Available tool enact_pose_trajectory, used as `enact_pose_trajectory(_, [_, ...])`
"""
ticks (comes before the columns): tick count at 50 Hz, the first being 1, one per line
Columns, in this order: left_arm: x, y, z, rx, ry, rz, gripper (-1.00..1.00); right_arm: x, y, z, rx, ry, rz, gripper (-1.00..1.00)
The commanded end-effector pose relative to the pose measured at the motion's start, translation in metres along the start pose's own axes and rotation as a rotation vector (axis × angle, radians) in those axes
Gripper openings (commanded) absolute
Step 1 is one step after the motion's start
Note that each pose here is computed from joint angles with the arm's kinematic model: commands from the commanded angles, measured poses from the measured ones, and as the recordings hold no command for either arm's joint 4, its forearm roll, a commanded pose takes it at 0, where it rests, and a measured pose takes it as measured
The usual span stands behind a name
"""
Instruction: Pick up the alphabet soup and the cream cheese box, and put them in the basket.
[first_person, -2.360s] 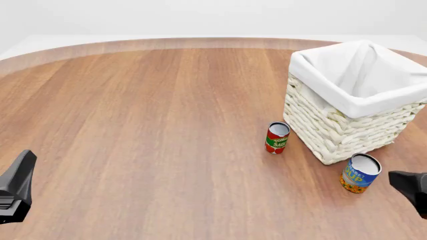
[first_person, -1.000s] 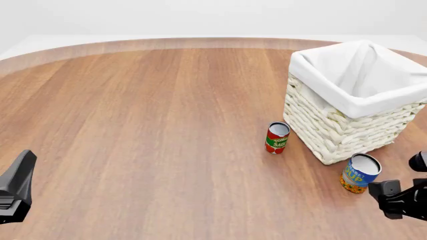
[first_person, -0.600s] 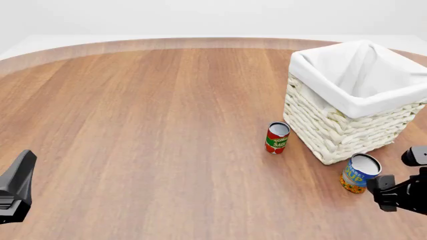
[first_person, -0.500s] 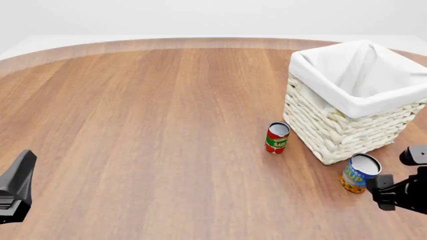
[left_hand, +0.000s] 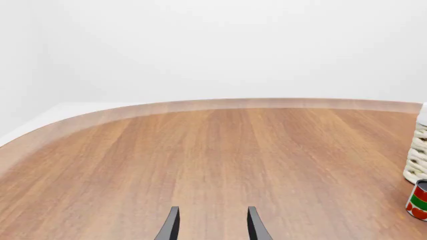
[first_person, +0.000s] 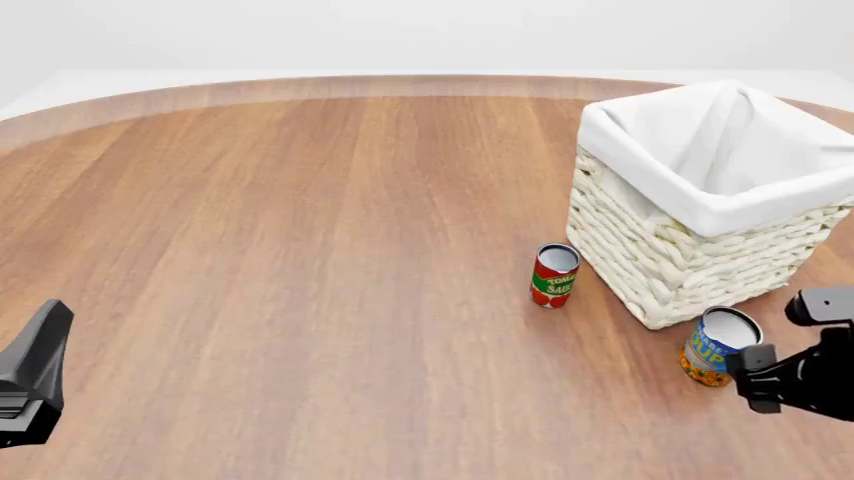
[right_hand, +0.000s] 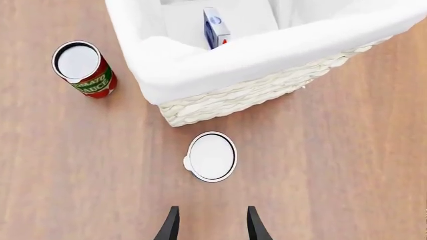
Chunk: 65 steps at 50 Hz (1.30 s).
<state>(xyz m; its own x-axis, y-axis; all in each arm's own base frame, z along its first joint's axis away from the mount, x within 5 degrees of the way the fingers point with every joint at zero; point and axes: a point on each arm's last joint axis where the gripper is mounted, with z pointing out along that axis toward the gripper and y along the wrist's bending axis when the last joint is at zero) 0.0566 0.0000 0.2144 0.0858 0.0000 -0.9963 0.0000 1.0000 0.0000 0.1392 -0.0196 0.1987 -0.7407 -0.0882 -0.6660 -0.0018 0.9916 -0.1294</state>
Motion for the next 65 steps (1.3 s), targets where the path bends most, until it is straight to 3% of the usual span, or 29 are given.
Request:
enact_pose_trajectory(1, [0.0,0.0,0.0,0.0,0.0,0.0,1.0,0.004,0.002,0.008,-0.006,0.009,-0.005,1.0])
enact_pose_trajectory(47, [0.0,0.0,0.0,0.0,0.0,0.0,1.0,-0.01,-0.002,0.031,-0.006,0.027,-0.041,1.0])
enact_pose_trajectory(50, [0.0,0.0,0.0,0.0,0.0,0.0,1.0,-0.018,-0.004,0.026,-0.005,0.03,-0.044,1.0])
enact_pose_trajectory(65, [0.0,0.0,0.0,0.0,0.0,0.0,1.0,-0.015,-0.003,0.042,-0.008,0.035,-0.05,1.0])
